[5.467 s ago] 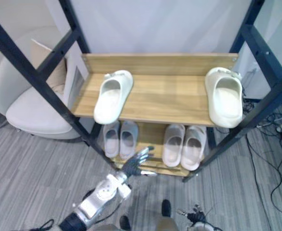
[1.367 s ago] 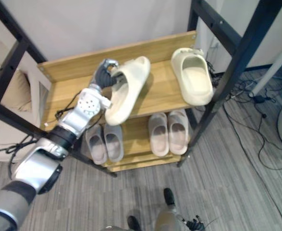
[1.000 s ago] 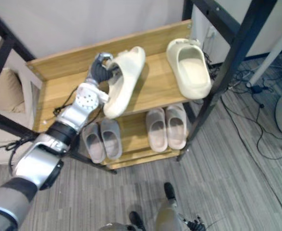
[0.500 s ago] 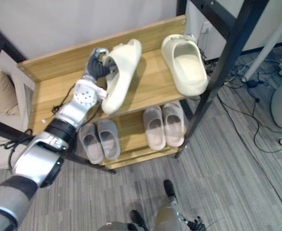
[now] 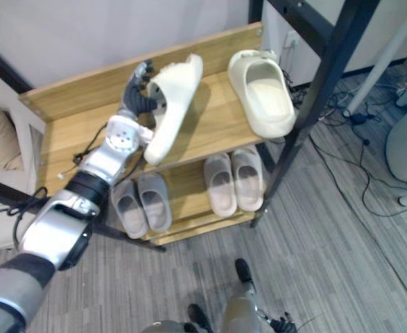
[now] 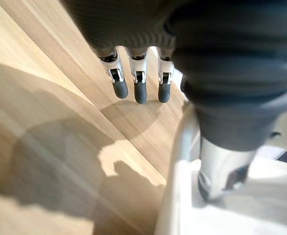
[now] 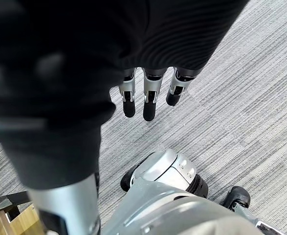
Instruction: Organize the slippers on the shoe rack
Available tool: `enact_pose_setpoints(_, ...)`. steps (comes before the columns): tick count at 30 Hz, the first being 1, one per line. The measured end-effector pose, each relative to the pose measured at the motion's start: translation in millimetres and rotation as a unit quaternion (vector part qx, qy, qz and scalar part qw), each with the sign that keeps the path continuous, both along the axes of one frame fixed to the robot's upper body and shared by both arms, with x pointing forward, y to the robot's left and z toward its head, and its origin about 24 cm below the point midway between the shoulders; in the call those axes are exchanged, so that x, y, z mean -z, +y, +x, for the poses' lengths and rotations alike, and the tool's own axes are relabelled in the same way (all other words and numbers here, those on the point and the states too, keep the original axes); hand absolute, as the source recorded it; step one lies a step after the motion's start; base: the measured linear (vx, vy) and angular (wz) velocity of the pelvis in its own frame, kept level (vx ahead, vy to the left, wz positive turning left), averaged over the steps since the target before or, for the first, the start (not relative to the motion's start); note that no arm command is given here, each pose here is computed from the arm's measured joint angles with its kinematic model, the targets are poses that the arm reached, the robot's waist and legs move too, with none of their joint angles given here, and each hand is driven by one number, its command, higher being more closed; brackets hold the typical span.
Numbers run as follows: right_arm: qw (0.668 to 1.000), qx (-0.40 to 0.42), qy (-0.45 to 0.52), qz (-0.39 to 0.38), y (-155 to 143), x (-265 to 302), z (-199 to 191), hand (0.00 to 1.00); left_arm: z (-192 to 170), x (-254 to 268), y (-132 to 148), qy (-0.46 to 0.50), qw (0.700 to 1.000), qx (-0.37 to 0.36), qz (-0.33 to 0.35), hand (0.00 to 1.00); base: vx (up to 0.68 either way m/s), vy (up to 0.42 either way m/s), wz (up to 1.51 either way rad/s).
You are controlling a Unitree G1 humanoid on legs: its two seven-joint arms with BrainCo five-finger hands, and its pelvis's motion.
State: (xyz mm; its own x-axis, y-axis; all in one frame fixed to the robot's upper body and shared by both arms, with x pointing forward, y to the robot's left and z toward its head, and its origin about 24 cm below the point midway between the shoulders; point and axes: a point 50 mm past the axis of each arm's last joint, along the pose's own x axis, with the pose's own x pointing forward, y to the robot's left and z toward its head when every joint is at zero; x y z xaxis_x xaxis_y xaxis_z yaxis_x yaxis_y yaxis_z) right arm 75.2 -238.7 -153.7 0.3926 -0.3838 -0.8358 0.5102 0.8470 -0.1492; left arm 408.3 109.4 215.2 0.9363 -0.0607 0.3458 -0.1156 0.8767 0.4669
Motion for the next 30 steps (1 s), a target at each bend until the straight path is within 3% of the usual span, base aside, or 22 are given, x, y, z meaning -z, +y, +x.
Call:
enact_pose_setpoints(17,1.000,-0.010,0.007,-0.003,-6,-1,-5,0.00,-3,6,-21,0.026,0.998,0.055,-0.024,0.00,0.01,-0.005,0.04)
enact_pose_setpoints(30,1.000,-0.010,0.015,-0.003,-6,0,-12,0.00,-4,-1,-23,0.012,0.998,0.057,-0.028,0.00,0.00,-0.003,0.02)
